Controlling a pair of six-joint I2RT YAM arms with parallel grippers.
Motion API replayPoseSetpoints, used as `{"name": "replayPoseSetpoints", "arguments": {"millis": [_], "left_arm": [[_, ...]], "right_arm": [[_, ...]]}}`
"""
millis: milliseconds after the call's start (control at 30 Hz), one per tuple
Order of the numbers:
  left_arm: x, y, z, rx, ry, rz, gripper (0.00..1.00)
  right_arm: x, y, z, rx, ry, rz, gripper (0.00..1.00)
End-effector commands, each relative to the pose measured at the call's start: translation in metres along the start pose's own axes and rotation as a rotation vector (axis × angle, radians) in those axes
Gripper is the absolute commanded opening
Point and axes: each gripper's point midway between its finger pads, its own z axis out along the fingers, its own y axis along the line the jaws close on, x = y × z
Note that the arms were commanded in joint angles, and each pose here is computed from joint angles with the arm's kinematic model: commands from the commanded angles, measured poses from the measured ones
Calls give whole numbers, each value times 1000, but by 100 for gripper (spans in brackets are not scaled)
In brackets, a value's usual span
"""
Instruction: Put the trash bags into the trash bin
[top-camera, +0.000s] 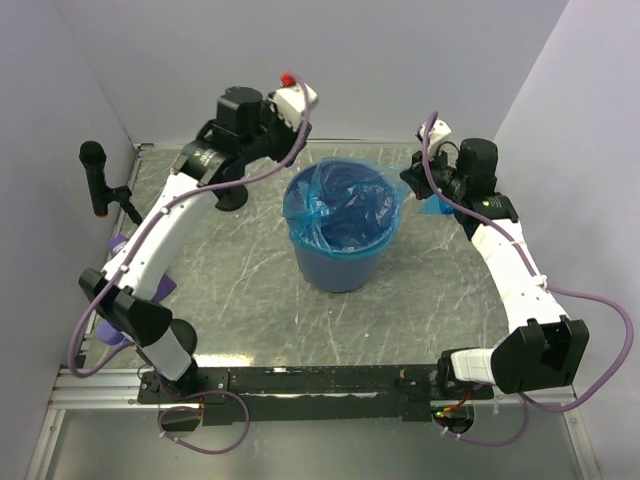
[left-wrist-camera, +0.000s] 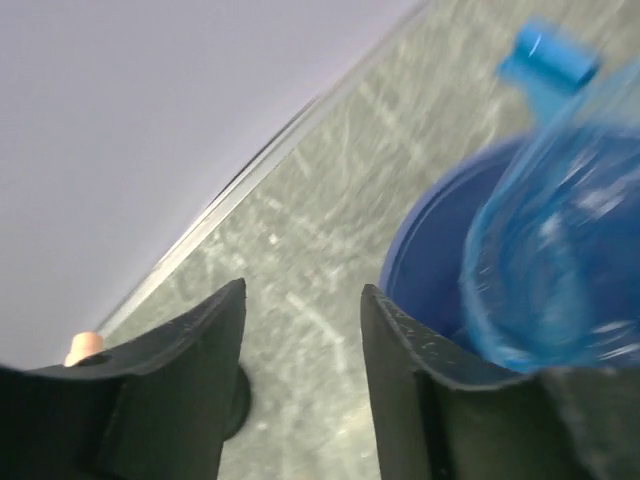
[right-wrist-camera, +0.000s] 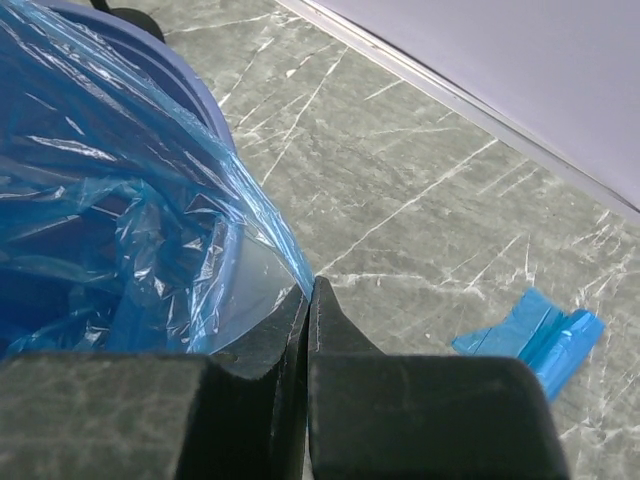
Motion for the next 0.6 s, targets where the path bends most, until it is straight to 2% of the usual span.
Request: {"name": "replayPoseSetpoints", "arguments": {"millis": [0, 167, 367, 567], "left_arm": [[-8, -29, -46, 115, 33, -272, 58], [34, -83, -61, 325, 169, -392, 55], [19, -107, -55, 453, 157, -438, 61], [32, -133, -51, 520, 224, -448, 58]], "right_arm": [[-30, 1, -20, 25, -78, -32, 1], [-26, 4, -18, 13, -73, -11, 1], [-28, 5, -21, 15, -80, -2, 1], [-29, 5, -23, 22, -87, 2, 1]]}}
